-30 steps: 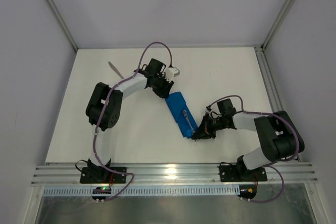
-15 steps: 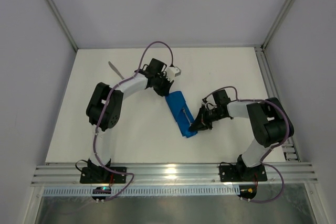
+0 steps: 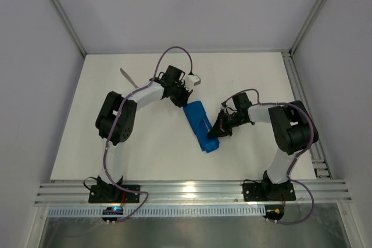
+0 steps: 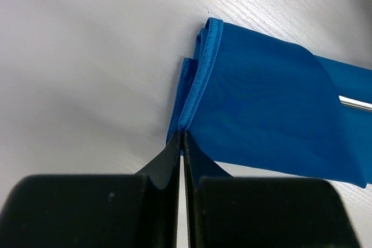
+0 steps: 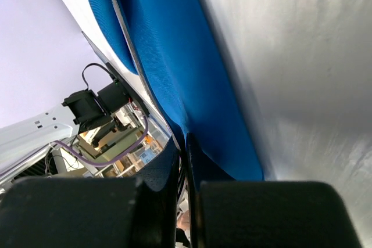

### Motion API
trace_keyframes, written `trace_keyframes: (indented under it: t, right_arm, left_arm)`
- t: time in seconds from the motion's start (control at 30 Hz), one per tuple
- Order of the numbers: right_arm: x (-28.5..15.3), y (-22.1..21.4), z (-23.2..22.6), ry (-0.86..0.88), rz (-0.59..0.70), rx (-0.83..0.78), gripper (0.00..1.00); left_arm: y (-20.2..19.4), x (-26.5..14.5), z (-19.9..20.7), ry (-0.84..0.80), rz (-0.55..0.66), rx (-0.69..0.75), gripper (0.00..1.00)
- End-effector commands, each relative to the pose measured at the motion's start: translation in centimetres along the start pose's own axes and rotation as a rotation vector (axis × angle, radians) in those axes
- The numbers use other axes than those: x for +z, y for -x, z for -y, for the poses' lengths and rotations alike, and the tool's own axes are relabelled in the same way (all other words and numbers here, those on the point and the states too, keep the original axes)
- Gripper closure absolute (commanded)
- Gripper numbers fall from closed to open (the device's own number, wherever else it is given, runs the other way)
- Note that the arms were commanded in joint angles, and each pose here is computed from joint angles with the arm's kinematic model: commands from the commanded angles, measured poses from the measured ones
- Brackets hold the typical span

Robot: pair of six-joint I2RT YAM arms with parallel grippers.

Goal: Fold the napkin into a case and place the utensils inside
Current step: Insert the fork into the folded napkin.

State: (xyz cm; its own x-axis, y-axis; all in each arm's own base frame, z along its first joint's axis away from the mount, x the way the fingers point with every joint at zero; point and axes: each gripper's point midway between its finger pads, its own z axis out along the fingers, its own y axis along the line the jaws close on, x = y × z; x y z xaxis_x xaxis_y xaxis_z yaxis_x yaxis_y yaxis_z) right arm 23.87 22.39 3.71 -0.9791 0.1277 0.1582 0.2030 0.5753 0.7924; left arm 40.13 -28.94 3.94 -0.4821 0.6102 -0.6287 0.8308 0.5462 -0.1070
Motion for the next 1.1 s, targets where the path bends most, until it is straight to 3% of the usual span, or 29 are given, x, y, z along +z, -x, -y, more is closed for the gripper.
trace_keyframes:
  t: [0.0,0.53,0.63,0.9,1.07]
  right_arm:
    - [0.1,1.6,-0.6,0.012,0.032,-0.025,0.96]
    - [1.2,3.5,-1.1,0.036,0.076,-0.002,0.96]
    - [1.2,3.5,-1.1,0.028,0.072,0.001,0.89]
    - [-0.4,3.7,-0.8,-0.118,0.133,-0.075,0.57]
    - [-1.5,3.3,-1.8,-0.229,0.161,-0.165,0.48]
  left_arm:
    - [0.4,0.6,0.1,-0.010,0.026,0.022,1.00]
    - [0.2,0.9,0.4,-0.030,0.024,0.005,1.00]
    - [0.3,0.8,0.4,-0.026,0.025,0.011,1.00]
    - [0.5,0.6,0.1,-0.014,0.026,0.035,1.00]
    - [0.5,0.6,0.1,-0.014,0.023,0.037,1.00]
